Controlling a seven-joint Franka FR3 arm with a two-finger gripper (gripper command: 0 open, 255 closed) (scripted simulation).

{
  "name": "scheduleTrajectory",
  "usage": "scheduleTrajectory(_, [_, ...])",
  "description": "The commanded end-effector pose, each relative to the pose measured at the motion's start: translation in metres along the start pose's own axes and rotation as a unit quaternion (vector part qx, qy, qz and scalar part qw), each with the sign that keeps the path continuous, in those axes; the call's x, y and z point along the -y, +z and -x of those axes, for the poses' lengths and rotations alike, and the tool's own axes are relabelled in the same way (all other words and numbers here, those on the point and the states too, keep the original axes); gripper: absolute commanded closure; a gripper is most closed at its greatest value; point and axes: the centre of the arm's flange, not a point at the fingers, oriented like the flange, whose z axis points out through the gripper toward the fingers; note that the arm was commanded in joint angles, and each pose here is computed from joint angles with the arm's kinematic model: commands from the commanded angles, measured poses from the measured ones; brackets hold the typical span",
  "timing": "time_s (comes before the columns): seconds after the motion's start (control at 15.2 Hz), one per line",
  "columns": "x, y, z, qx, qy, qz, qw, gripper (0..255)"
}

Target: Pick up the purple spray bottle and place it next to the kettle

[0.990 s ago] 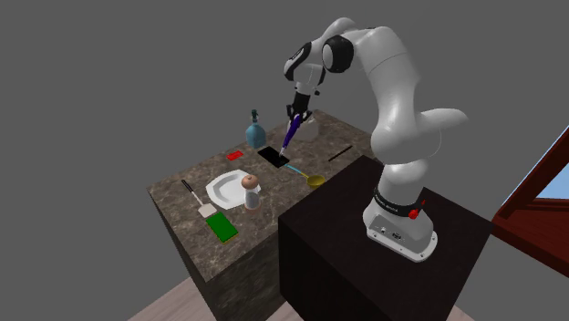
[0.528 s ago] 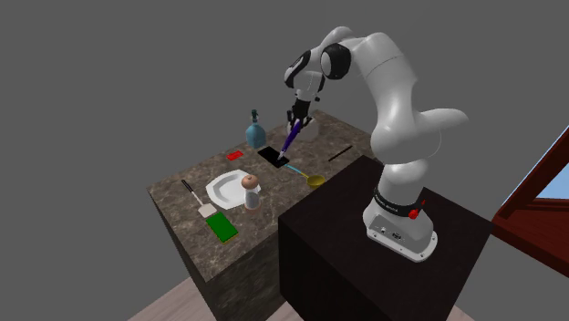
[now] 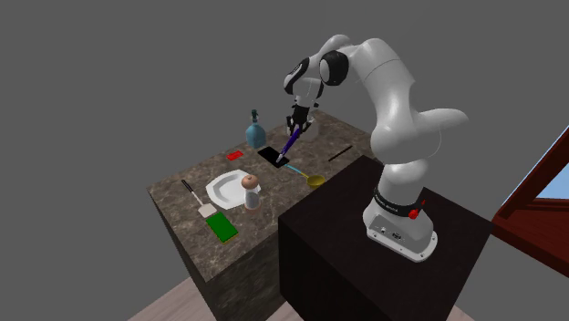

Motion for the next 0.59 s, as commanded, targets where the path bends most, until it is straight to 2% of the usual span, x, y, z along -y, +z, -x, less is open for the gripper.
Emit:
scheduleTrajectory(0.0, [0.0001,0.0004,0.0,0.0,0.0,0.0,1.0,255])
scheduleTrajectory(0.2, [0.0001,0.0004,0.0,0.0,0.0,0.0,1.0,255])
scheduleTrajectory(0.26, [0.0001,0.0004,0.0001,0.0,0.0,0.0,1.0,0])
scheduleTrajectory(0.53, [0.0001,0.0004,0.0001,0.0,0.0,0.0,1.0,0])
